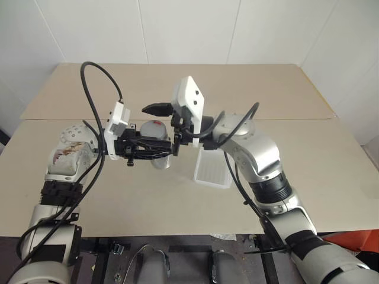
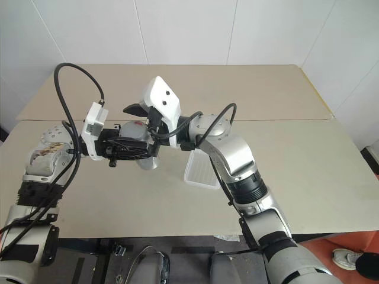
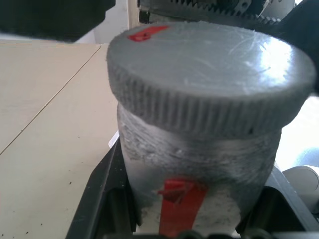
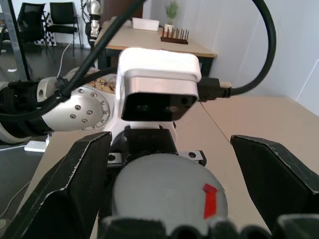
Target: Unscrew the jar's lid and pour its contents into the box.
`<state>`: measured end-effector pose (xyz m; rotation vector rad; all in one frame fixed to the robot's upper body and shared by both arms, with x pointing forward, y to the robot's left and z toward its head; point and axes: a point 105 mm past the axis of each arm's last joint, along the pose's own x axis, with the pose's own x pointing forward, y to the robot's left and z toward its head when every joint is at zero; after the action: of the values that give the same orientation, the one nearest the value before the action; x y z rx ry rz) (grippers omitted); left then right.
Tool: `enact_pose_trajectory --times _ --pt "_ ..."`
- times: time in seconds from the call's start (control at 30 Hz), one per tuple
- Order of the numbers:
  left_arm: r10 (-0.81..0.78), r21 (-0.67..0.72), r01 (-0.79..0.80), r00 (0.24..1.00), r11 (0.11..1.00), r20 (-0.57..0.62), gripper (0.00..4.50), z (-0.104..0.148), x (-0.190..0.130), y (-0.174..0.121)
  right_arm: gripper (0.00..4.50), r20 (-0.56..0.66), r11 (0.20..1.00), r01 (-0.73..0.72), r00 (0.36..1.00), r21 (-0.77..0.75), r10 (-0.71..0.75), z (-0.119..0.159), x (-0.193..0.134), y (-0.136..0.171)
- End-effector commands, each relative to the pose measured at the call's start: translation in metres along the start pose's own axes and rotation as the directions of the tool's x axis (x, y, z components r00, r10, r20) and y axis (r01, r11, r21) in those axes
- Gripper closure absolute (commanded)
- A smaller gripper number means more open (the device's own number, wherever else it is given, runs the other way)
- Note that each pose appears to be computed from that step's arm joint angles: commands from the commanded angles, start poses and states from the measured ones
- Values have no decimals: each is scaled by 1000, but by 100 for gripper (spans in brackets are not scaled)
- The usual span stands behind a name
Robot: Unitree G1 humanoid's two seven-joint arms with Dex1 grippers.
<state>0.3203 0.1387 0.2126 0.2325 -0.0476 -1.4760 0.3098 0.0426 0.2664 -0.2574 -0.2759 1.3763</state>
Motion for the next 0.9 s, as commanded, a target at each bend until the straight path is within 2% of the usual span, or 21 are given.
enact_pose_trajectory --times 0.03,0.3,0.9 --pt "-5 63 4 1000 998 5 256 13 -3 -1 5 26 998 37 999 -57 -35 14 -10 -10" --pt "1 59 0 1000 998 -5 256 13 -9 -2 5 -8 994 89 996 -61 -90 7 -35 -20" --pt "1 53 -1 1000 999 -7 256 10 -10 -6 5 -19 991 115 993 -65 -116 7 -59 -21"
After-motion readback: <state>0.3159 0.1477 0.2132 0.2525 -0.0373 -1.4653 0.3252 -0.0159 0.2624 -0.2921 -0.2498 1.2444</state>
